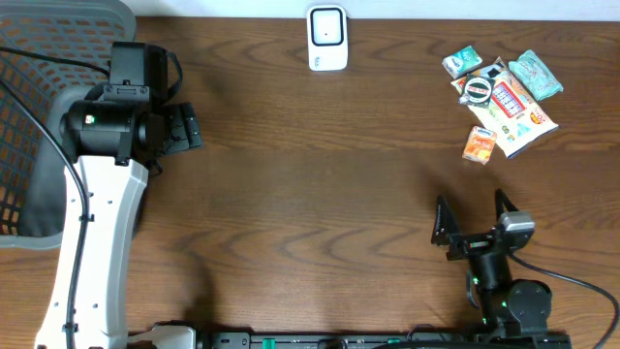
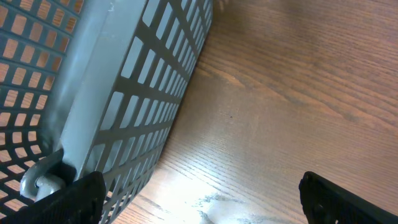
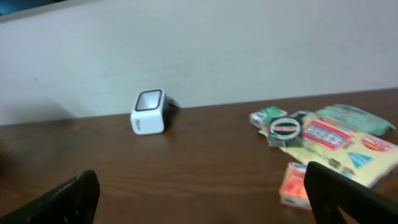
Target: Scan the item barcode
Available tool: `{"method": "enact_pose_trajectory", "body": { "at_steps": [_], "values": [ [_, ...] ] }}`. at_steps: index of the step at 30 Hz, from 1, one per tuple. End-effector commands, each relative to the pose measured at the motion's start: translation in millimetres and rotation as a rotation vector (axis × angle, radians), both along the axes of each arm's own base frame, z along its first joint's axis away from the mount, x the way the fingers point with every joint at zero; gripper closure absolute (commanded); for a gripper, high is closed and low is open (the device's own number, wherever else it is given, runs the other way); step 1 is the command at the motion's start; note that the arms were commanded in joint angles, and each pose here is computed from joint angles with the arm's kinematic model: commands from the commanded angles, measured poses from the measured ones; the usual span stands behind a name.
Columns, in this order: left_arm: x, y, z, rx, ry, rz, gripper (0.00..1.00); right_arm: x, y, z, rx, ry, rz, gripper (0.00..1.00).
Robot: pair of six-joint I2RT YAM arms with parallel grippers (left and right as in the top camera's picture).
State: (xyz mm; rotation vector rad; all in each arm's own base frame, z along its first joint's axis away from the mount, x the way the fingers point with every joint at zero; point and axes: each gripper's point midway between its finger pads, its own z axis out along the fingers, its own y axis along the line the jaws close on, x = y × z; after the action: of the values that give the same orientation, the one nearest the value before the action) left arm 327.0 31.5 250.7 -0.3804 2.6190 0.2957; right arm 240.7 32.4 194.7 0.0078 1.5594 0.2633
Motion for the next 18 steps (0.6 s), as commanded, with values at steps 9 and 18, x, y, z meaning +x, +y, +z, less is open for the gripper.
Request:
{"method": "enact_pose_trajectory", "body": {
  "at_steps": [9, 18],
  "values": [
    [-1.0, 4.5, 5.7, 0.012, -0.015, 0.017, 0.02, 2.2, 8.5, -17.3, -0.084, -0.009, 0.050, 0.01],
    [-1.0, 4.5, 5.7, 0.012, -0.015, 0.017, 0.02, 1.5, 9.1, -35.4, -0.088, 0.065, 0.057, 0.01]
  ]
}}
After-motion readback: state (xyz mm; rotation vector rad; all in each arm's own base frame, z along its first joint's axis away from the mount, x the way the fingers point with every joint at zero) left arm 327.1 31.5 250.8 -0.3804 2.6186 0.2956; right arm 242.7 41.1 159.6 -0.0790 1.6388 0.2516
